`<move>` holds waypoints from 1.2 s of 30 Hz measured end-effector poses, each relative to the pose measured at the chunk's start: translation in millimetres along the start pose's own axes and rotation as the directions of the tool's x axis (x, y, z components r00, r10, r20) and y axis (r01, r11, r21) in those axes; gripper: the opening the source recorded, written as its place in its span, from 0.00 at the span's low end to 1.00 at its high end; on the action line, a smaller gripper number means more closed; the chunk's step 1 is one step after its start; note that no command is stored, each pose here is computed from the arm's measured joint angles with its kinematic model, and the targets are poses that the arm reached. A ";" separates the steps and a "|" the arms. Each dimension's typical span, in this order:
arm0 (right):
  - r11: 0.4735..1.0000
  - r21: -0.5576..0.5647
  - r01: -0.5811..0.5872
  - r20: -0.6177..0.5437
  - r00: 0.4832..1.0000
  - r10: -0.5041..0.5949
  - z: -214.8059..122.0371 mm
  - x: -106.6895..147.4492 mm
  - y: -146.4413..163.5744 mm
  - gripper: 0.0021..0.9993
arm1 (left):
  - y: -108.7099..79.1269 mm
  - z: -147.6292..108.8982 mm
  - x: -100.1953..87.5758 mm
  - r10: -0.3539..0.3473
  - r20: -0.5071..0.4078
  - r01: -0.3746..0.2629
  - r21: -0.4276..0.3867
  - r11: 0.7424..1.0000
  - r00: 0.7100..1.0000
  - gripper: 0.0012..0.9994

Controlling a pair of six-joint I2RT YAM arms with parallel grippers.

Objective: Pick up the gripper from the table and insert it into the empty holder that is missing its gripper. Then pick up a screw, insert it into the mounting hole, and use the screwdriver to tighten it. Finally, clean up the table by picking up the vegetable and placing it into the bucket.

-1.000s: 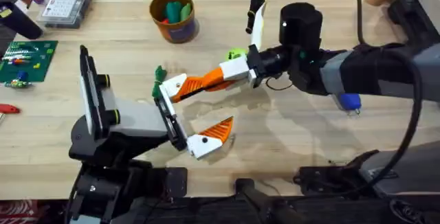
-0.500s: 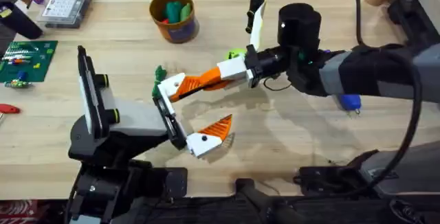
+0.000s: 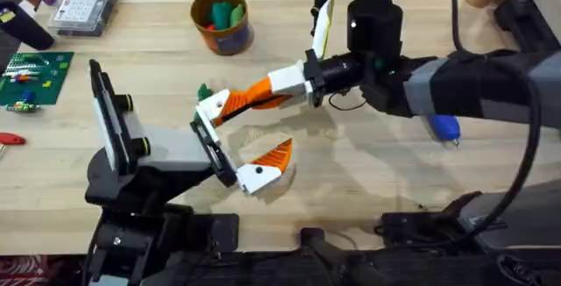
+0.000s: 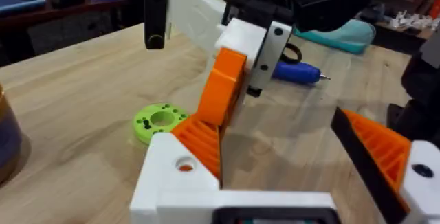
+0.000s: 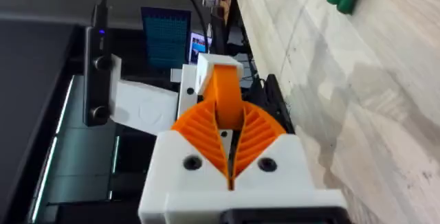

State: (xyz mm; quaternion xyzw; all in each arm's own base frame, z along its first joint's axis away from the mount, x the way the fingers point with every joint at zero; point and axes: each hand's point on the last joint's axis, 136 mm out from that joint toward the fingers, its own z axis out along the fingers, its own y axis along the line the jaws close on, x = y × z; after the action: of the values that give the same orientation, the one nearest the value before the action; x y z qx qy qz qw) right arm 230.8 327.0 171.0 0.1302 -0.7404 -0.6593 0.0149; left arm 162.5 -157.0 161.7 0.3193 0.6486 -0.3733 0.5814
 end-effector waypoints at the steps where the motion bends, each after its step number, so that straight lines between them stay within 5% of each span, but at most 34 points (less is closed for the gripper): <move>1: 1.000 0.001 -0.003 -0.001 1.000 0.003 0.5 -0.5 -0.4 0.01 | 0.4 0.0 0.0 -0.001 0.000 0.001 -0.002 1.000 1.000 0.99; 36: 0.999 0.026 -0.044 0.076 0.996 0.042 18.5 -15.2 -3.6 0.01 | 17.5 -1.7 -2.1 -0.022 0.011 0.023 -0.098 0.995 1.000 0.99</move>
State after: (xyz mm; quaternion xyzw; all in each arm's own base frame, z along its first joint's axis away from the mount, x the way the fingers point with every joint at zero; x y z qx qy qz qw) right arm 242.6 347.8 167.3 0.0895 -0.7522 -0.6528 -0.0007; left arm 176.6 -146.4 161.9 0.2810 0.6669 -0.3492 0.5953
